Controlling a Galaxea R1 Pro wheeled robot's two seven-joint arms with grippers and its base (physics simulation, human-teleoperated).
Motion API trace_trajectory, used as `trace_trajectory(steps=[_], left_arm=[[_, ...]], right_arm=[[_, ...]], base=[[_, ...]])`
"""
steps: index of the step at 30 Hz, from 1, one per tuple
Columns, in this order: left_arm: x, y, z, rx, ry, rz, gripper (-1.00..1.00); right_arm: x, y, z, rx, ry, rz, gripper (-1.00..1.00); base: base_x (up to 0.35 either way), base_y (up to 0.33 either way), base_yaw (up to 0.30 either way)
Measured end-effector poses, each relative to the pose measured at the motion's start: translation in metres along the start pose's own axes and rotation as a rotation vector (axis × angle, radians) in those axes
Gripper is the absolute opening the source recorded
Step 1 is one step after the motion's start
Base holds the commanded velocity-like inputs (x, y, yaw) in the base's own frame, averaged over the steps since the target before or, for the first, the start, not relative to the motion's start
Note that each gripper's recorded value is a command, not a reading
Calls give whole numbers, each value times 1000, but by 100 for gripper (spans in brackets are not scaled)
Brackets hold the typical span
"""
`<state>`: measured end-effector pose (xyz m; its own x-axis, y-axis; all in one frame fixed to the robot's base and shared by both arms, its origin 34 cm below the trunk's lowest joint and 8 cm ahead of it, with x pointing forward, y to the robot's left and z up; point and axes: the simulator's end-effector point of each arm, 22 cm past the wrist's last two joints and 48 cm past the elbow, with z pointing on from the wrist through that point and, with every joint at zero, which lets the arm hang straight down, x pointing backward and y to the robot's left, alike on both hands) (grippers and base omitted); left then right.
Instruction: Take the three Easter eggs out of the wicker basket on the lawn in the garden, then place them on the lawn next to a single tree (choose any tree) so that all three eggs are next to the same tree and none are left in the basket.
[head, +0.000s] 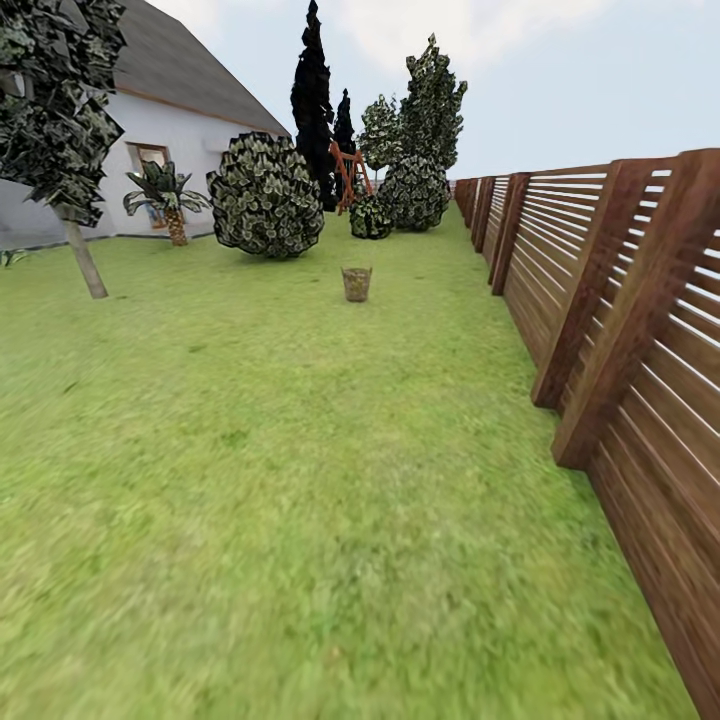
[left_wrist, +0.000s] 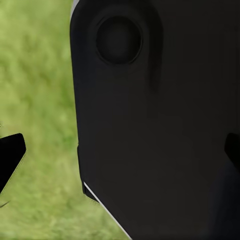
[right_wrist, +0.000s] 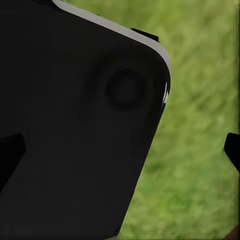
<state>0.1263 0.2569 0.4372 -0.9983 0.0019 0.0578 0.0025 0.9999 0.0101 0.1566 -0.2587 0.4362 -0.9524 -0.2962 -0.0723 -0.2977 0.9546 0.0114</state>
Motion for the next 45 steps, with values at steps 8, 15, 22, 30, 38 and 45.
trace_trajectory(steps=[8, 15, 22, 30, 38, 45], left_arm=[[0, 0, 0, 0, 0, 0, 100], [0, 0, 0, 0, 0, 0, 100], [0, 0, 0, 0, 0, 0, 100], [0, 0, 0, 0, 0, 0, 100], [0, 0, 0, 0, 0, 0, 100], [0, 0, 0, 0, 0, 0, 100]], right_arm=[[0, 0, 0, 0, 0, 0, 100], [0, 0, 0, 0, 0, 0, 100], [0, 0, 0, 0, 0, 0, 100], [0, 0, 0, 0, 0, 0, 100], [-1, 2, 0, -2, -1, 1, 100], [1, 4, 0, -6, 3, 4, 100]], base=[[325, 0, 0], [325, 0, 0], [325, 0, 0], [325, 0, 0], [325, 0, 0], [325, 0, 0]])
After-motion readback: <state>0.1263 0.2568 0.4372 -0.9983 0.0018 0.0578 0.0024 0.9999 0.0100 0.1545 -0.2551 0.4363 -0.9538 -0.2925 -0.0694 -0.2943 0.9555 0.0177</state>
